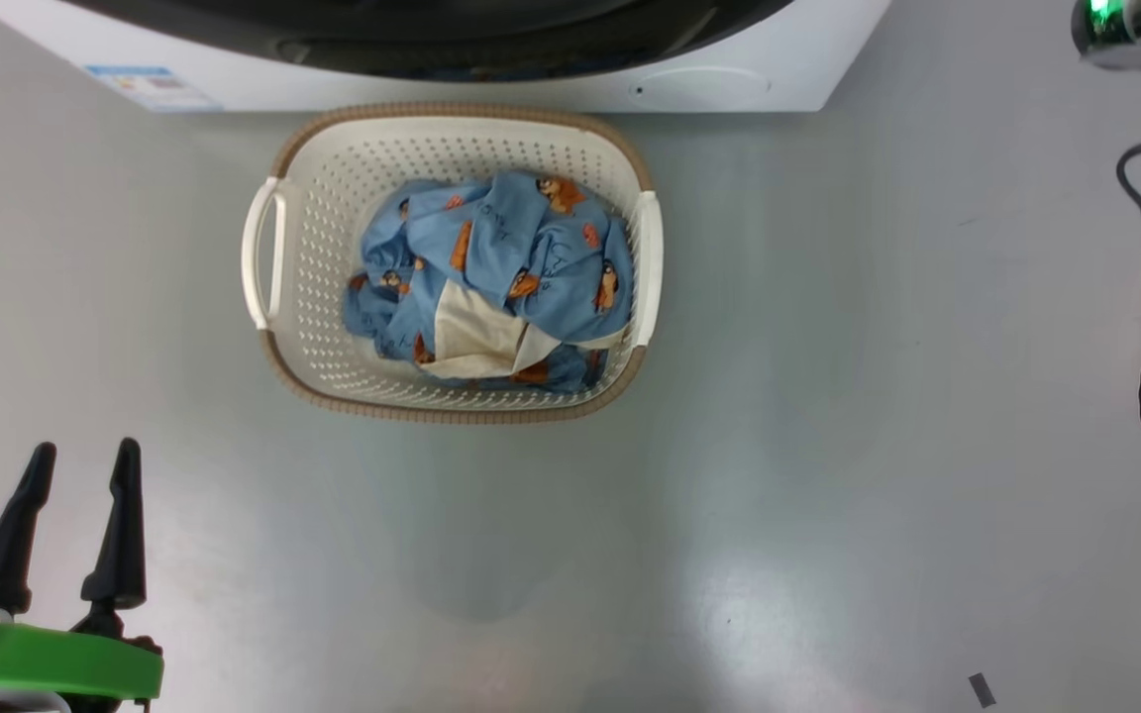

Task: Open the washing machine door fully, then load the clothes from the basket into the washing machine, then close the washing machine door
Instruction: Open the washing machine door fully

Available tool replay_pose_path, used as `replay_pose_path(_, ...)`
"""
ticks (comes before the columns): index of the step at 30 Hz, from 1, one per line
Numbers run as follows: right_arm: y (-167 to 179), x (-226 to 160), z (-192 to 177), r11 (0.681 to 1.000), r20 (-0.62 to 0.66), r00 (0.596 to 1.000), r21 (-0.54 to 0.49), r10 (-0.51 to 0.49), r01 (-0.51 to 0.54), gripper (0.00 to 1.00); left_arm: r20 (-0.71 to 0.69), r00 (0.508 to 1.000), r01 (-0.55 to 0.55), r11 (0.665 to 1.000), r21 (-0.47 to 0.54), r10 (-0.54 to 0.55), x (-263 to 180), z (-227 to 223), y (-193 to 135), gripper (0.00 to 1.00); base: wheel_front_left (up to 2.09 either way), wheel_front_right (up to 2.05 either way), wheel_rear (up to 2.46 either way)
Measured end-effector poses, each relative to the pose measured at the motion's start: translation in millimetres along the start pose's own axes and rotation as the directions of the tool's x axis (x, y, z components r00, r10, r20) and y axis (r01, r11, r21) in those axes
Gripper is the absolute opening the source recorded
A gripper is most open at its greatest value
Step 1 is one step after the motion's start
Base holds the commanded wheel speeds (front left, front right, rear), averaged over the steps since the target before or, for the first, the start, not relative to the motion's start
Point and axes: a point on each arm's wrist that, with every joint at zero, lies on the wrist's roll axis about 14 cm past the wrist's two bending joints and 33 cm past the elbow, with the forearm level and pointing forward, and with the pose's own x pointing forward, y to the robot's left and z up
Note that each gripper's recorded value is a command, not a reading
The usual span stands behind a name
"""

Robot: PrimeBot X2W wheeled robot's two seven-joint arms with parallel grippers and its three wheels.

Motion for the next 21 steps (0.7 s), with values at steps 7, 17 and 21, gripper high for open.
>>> replay_pose_path(7,-5.7,18.7,-21.0,1.000,-0.068,0.998,0.005,0.017,-0.017,0.00,-0.025,1.000,-0.018,1.000,-0.003,0.018,1.0,-9.1,3.0,1.00,0.00,0.00,0.00)
replay_pose_path(17,-9.1,33.0,-43.3,0.999,-0.142,0.989,0.022,0.041,-0.039,0.00,-0.028,0.999,-0.044,0.999,-0.020,0.044,2.3,-12.0,6.8,1.00,0.00,0.00,0.00)
replay_pose_path(21,-8.1,38.1,-48.7,0.999,-0.168,0.984,0.021,0.053,-0.050,0.00,-0.040,0.998,-0.047,0.999,-0.027,0.046,1.1,-16.6,5.1,1.00,0.00,0.00,0.00)
